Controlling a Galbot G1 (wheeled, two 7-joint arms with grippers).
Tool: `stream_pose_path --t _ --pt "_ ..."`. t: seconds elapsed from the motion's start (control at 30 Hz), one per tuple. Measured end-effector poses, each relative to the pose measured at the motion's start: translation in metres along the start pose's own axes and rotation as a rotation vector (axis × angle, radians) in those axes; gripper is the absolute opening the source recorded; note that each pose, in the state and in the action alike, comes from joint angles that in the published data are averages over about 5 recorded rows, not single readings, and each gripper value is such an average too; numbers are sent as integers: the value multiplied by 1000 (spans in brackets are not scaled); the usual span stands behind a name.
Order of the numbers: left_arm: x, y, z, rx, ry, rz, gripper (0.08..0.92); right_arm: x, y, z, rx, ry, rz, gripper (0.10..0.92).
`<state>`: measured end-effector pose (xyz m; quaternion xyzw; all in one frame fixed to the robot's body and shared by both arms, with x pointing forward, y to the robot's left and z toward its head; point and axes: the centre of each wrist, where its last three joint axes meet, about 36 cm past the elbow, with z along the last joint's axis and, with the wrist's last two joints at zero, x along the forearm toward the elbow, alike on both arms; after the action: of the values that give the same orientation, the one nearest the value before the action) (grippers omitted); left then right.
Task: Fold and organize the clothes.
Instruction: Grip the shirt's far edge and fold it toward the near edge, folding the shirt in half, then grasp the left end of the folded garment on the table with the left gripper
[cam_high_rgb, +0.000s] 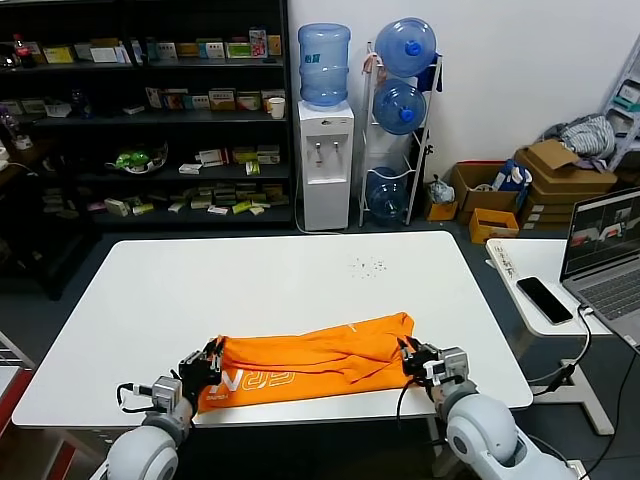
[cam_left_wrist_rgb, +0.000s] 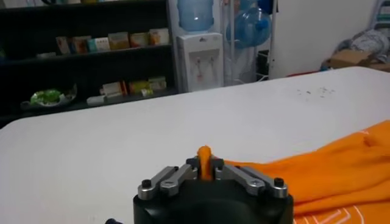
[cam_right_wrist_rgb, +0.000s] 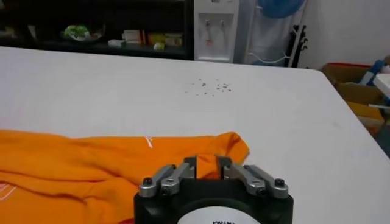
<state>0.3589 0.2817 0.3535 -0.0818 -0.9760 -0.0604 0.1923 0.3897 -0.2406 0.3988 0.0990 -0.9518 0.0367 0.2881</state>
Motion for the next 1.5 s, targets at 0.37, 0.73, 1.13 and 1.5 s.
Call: stream_pose_path --t 0.37,0.73,1.13,1.5 --pt "15 -4 17 63 47 5 613 31 -8 -1 -23 -21 23 667" --pt "-8 10 35 125 97 -47 821 44 -10 -1 -57 -37 42 822" --pt "-17 15 47 160 136 -77 732 45 -9 2 -62 -33 50 823" --pt "-16 4 48 173 132 -74 412 44 -10 4 -66 -35 62 823"
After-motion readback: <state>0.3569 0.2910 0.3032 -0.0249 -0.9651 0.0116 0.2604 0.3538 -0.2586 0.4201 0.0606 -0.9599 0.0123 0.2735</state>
